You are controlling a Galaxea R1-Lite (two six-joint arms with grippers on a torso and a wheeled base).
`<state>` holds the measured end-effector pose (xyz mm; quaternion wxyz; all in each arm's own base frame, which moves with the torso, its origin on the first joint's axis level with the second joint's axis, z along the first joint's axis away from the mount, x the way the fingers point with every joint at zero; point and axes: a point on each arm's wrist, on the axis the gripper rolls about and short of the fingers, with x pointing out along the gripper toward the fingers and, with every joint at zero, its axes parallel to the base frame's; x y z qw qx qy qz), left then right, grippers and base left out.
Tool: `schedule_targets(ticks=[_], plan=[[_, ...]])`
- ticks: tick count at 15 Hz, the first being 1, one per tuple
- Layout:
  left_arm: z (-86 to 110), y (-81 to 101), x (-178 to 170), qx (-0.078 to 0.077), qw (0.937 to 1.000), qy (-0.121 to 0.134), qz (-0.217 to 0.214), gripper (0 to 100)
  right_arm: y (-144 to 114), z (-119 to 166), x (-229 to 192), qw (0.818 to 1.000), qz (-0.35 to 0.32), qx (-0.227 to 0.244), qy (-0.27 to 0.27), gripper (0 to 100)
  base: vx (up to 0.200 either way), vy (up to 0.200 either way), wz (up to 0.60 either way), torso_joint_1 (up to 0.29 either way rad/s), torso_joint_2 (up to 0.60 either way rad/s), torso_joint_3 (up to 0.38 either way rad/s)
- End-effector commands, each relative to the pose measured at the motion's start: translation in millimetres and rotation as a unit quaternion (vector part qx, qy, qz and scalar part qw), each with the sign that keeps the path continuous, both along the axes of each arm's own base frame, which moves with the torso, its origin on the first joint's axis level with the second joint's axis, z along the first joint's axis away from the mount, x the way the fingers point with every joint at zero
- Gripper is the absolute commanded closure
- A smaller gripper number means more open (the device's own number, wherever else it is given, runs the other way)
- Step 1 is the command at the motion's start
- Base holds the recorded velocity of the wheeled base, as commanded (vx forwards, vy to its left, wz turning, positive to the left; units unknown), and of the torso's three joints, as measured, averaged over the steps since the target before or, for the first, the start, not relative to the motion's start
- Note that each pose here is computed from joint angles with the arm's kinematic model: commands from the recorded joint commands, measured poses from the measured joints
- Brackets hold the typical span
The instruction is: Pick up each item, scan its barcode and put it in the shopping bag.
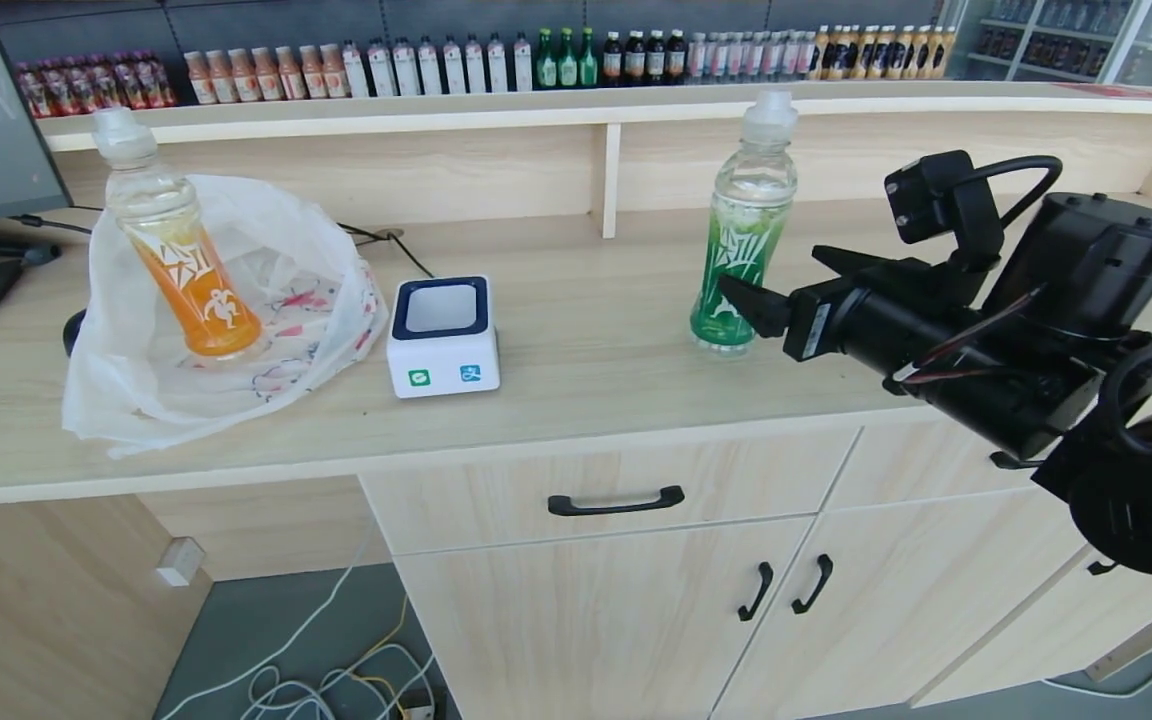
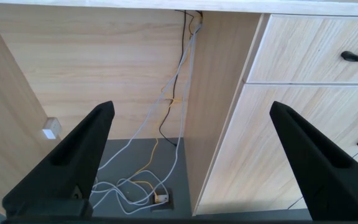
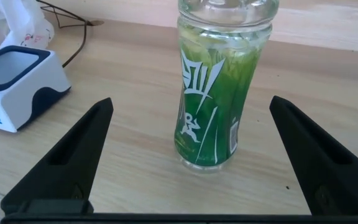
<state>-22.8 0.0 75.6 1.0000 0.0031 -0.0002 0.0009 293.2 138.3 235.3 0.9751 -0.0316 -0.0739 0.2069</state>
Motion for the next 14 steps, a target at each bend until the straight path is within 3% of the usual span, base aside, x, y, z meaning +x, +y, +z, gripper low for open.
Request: schedule_targets(ticks=[1, 14], plan=[[0.1, 0.0, 0, 0.0, 1.0, -0.001, 0.0, 0, 2, -6, 7, 1.0, -0.001, -0.004, 0.007, 0, 0.0, 0.0, 0.0, 0.0, 0.0, 0.0], [0.1, 0.0, 0, 0.0, 1.0, -0.001, 0.001, 0, 19, -3, 39, 1.0, 0.0, -0.004, 0.007, 0, 0.0, 0.0, 0.0, 0.0, 0.0, 0.0]])
